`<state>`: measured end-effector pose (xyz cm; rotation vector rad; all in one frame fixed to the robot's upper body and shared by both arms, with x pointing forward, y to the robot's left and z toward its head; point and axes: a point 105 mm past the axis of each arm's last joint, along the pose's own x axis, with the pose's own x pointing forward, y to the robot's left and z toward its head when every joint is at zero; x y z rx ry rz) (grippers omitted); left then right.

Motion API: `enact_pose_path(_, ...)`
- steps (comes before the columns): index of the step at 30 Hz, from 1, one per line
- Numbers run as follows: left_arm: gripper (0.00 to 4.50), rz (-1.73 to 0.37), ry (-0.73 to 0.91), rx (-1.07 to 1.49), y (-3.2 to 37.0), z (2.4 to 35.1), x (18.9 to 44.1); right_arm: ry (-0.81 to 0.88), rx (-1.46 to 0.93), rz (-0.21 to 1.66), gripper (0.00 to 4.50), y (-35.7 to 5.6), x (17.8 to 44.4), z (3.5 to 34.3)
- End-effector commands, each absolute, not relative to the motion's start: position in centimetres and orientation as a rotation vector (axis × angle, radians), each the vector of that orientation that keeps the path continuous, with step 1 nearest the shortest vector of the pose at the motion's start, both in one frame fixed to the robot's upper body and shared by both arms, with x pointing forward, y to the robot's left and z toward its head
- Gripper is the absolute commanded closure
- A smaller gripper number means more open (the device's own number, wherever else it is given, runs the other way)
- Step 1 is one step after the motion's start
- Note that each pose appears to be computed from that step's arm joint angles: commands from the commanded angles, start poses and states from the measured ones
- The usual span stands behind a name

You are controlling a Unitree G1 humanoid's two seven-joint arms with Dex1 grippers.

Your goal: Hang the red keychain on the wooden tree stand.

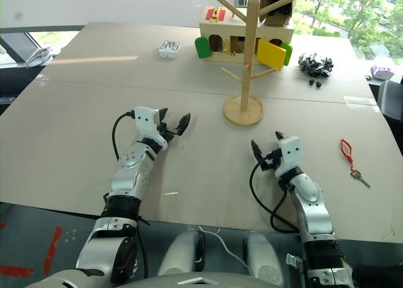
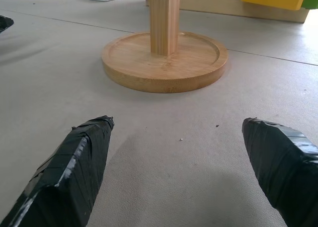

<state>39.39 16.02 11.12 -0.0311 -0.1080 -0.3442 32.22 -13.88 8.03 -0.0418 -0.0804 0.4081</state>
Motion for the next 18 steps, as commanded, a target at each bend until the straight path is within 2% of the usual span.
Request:
enact_pose_path(1,0.00,-0.338,-0.162,-0.034,16.4,12.4,39.3,-0.126,-0.046,0.413,0.06,-14.0,32.2,9.3)
enact_pose_path(18,0.00,-0.337,-0.174,-0.019,16.6,12.8,39.2,-0.173,-0.043,0.420,0.06,-13.8,32.3,10.4)
